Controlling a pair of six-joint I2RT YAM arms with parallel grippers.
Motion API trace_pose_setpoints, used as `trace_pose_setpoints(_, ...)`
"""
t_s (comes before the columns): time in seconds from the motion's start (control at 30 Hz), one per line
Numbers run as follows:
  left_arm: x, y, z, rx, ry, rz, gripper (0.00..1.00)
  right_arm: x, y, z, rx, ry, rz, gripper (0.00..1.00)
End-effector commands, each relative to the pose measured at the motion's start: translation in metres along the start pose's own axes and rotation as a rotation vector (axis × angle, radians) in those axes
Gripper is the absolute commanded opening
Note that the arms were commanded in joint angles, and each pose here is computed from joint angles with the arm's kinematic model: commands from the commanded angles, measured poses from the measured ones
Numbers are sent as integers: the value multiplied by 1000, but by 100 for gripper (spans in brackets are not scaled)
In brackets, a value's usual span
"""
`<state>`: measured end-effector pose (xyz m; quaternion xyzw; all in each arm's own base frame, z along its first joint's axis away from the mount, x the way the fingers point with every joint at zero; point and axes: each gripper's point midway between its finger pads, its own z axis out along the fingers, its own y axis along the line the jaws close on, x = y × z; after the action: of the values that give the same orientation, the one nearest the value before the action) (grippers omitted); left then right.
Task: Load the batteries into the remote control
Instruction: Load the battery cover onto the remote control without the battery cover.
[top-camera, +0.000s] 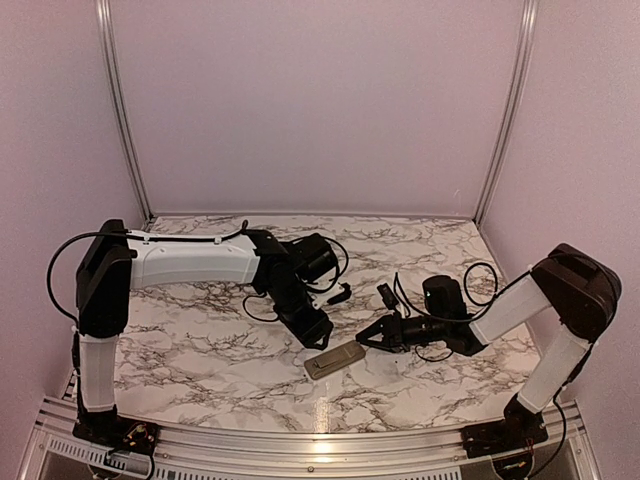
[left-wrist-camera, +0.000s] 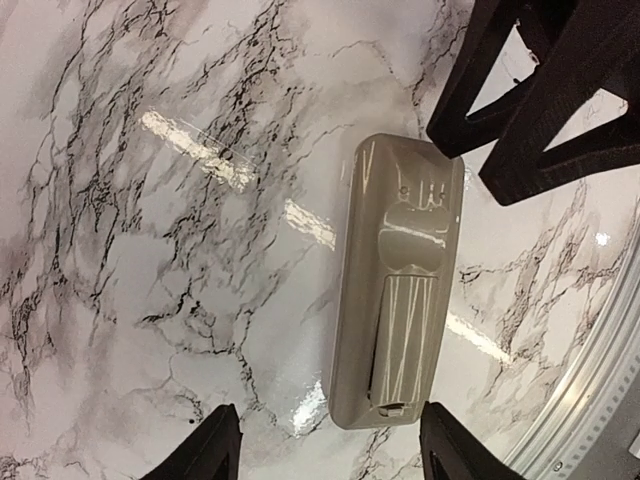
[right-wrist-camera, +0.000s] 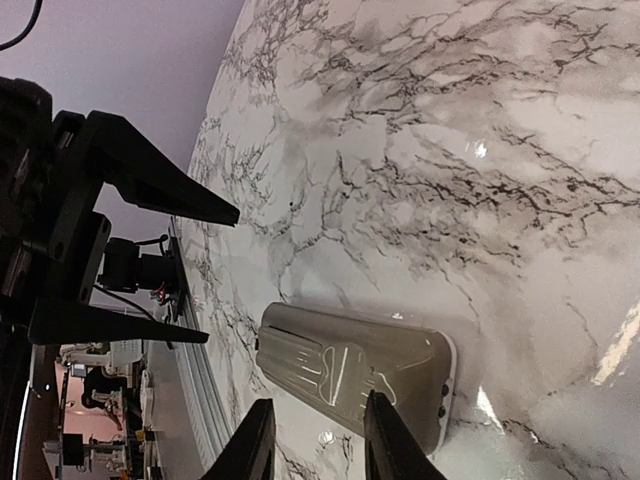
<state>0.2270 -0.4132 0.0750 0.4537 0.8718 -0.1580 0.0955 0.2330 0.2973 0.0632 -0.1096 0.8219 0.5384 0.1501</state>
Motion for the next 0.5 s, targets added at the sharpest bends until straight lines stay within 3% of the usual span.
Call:
trace_pose_setpoints(0.0,2,6,3,-11,-10,-14,63,-11,6,-3,3,-25,-30,30)
trace_pose_setpoints(0.47,11,5,21,2,30,0,61,-11,6,-3,4,-22,-32,29)
